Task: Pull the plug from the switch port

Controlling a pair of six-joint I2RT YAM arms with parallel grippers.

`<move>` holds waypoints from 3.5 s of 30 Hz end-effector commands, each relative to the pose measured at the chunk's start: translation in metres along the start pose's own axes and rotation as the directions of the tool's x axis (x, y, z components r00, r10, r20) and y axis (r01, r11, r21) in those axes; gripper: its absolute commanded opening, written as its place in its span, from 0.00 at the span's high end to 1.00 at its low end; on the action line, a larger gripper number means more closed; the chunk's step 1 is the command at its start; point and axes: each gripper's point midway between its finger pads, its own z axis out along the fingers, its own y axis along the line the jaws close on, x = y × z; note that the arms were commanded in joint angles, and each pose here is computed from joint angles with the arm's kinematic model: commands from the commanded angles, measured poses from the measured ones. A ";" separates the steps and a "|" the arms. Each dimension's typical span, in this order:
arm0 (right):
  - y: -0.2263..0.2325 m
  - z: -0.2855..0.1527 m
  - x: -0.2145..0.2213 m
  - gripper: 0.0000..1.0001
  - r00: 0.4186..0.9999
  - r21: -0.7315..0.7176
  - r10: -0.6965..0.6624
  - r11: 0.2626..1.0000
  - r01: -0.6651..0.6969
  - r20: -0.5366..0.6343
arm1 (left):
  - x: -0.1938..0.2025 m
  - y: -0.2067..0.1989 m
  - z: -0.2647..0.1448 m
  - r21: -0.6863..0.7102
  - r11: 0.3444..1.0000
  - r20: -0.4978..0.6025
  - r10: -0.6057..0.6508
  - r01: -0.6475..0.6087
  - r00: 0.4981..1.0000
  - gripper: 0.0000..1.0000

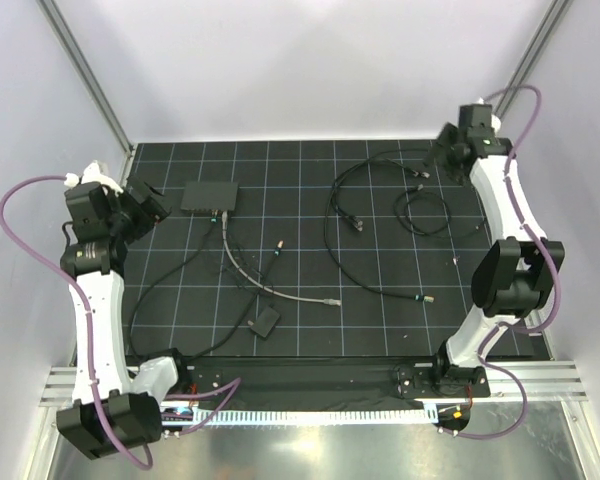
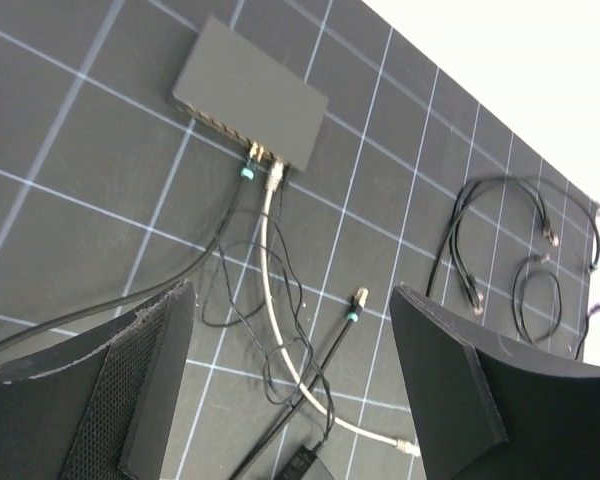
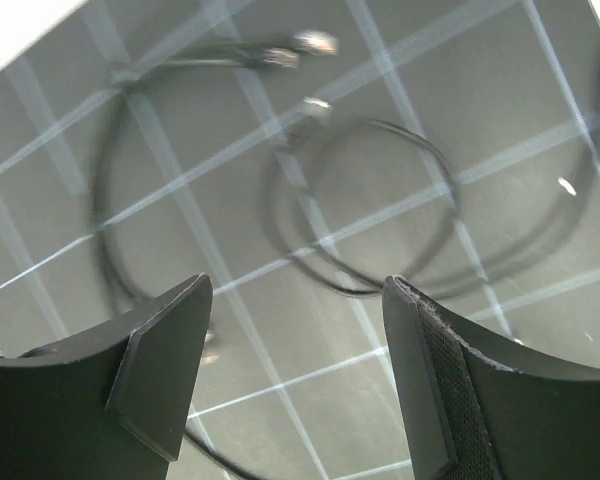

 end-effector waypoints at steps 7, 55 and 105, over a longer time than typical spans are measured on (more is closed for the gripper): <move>0.247 -0.066 0.048 0.26 0.940 -0.616 -0.261 0.710 0.341 0.221 | 0.001 -0.026 0.036 0.167 0.985 -0.109 -0.016 0.034 0.994 0.22; 0.487 0.004 0.322 0.57 0.917 -0.962 -0.381 0.183 0.203 0.121 | 0.113 0.044 0.248 0.216 0.910 -0.329 -0.273 0.354 0.904 0.50; 0.487 0.013 0.324 0.62 0.936 -0.974 -0.348 0.193 0.121 0.047 | 0.171 0.066 0.272 0.016 0.920 -0.507 -0.330 0.392 0.796 0.74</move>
